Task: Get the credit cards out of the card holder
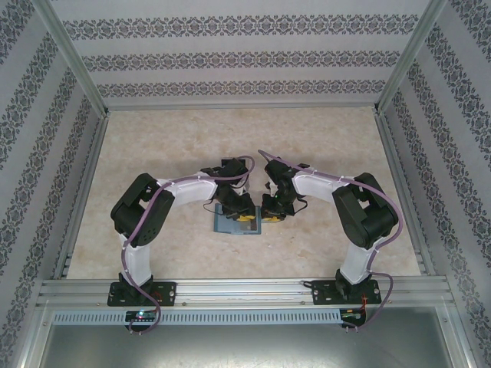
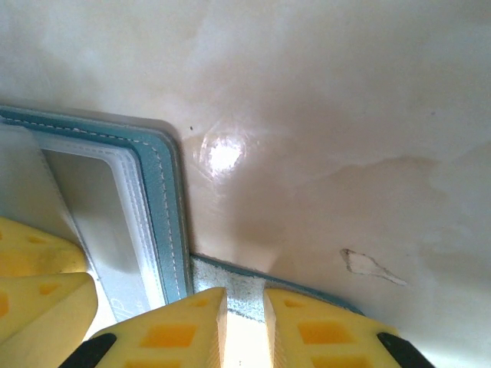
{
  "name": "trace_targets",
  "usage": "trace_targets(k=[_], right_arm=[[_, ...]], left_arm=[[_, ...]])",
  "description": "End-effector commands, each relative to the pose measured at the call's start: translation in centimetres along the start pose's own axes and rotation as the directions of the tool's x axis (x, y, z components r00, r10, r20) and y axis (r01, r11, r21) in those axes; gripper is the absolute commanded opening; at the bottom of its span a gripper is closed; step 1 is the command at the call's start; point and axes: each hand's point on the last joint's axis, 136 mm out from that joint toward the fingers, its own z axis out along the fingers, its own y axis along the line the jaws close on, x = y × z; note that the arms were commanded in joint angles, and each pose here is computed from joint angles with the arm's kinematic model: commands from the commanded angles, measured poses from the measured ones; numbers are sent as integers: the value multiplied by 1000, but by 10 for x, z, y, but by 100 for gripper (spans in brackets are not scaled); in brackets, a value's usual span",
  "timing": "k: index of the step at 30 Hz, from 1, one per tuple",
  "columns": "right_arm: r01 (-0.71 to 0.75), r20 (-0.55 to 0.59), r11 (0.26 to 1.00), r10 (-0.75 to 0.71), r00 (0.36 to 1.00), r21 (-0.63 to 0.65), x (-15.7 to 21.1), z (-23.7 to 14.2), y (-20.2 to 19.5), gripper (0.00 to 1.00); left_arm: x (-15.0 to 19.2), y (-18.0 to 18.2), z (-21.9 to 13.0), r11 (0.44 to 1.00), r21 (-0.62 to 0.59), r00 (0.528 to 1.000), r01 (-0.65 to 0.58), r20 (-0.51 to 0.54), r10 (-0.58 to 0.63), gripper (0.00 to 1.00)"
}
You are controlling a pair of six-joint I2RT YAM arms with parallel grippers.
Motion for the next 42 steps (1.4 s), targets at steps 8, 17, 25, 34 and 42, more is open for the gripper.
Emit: trace_targets(k=[8,17,25,34,42], right_arm=[[6,-32,999,-4,999,50,6,10,-11,22],[6,-37,999,-4,999,50,6,11,-12,22],[7,-39,999,-5,999,53,6,12,-13,22],[8,-37,999,-6,999,49,6,12,-12,22],[7,-38,999,-5,999,49,6,12,-12,22]], left_arm=[[9,27,-20,957,-282,997,-67,7,72,25],[2,25,-29,910,-399,992,-114,9,128,29],[4,-5,-23,963,-242,992,-115,30,126,26],[9,-28,1,995,-49,997,-82,-12,81,21],[8,-24,10,996,-45,997,-73,-22,72,20]])
